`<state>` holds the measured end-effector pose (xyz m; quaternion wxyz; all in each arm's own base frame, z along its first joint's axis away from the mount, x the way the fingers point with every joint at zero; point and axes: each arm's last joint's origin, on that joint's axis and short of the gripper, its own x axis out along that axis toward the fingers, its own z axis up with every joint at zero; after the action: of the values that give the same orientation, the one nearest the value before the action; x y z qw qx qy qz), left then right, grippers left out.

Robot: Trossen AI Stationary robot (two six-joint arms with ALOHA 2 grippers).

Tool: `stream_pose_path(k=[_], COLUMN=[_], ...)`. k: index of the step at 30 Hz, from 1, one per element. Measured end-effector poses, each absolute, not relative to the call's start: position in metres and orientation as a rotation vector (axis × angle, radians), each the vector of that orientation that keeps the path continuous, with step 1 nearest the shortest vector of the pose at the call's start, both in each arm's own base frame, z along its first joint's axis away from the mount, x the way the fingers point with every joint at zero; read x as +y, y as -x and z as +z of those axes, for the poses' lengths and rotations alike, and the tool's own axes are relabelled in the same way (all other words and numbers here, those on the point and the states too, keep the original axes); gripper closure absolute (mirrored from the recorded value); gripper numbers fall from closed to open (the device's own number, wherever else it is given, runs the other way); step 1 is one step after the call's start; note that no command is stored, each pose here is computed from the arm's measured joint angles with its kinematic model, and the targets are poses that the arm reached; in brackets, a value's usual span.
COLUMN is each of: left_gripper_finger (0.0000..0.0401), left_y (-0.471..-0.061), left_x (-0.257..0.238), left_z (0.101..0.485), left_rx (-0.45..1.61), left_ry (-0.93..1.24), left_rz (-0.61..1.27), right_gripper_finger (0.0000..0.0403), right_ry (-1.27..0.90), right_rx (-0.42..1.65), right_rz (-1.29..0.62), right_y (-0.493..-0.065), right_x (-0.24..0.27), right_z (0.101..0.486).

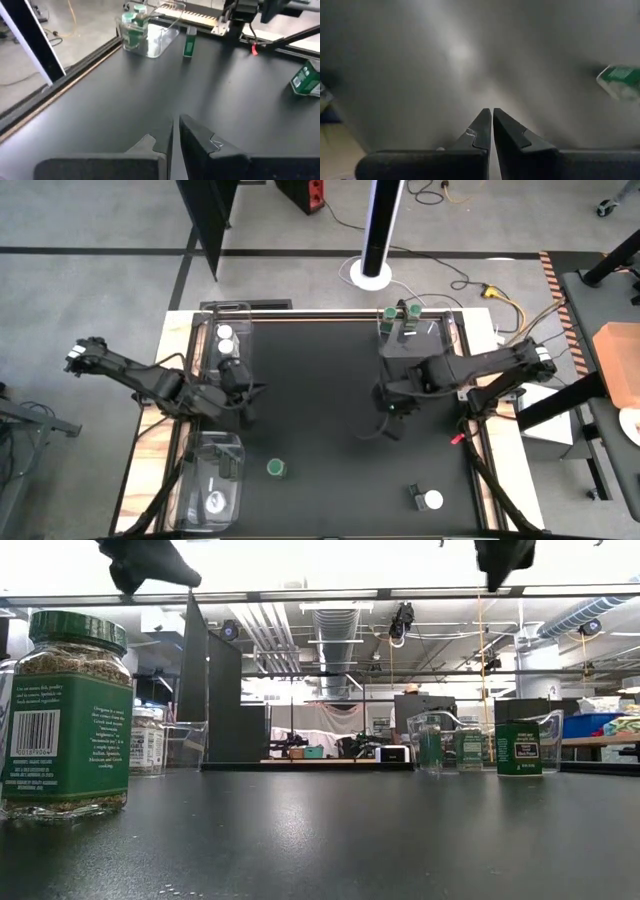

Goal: Sort spices by type
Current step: Put the green seasoning bottle into the top right transparent bin

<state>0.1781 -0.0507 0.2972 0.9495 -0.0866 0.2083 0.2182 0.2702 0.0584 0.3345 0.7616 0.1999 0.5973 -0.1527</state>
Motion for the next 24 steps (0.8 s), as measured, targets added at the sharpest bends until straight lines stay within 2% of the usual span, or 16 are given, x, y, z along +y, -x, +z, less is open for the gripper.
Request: stream_pose_path(k=[6, 13, 19, 24], left_gripper_finger=[0.0385, 0.0385, 0.0385, 0.0385], left_y=[-0.173, -0.155, -0.151, -0.151], left_x=[-0.048, -0.039, -0.039, -0.039], left_z=[0.316, 0.318, 0.311, 0.311], left_rx=[0.487, 0.588, 0.674, 0.677], left_ry=[0.051, 0.046, 0.029, 0.022], left_rz=[0.429, 0.588, 0.567, 0.564], right_gripper_finger=[0.0394, 0.0394, 0.0394, 0.0394], right_ry=[-0.494, -0.465, -0.479, -0.472], right_rx=[1.343, 1.414, 1.461, 1.557], right_rz=[-0.35, -0.46, -0.563, -0.563], right_y=[-0.26, -0.242, -0.235, -0.236], right_x=[0.085, 0.105, 0.107, 0.091], right_z=[0.333, 0.322, 0.303, 0.287])
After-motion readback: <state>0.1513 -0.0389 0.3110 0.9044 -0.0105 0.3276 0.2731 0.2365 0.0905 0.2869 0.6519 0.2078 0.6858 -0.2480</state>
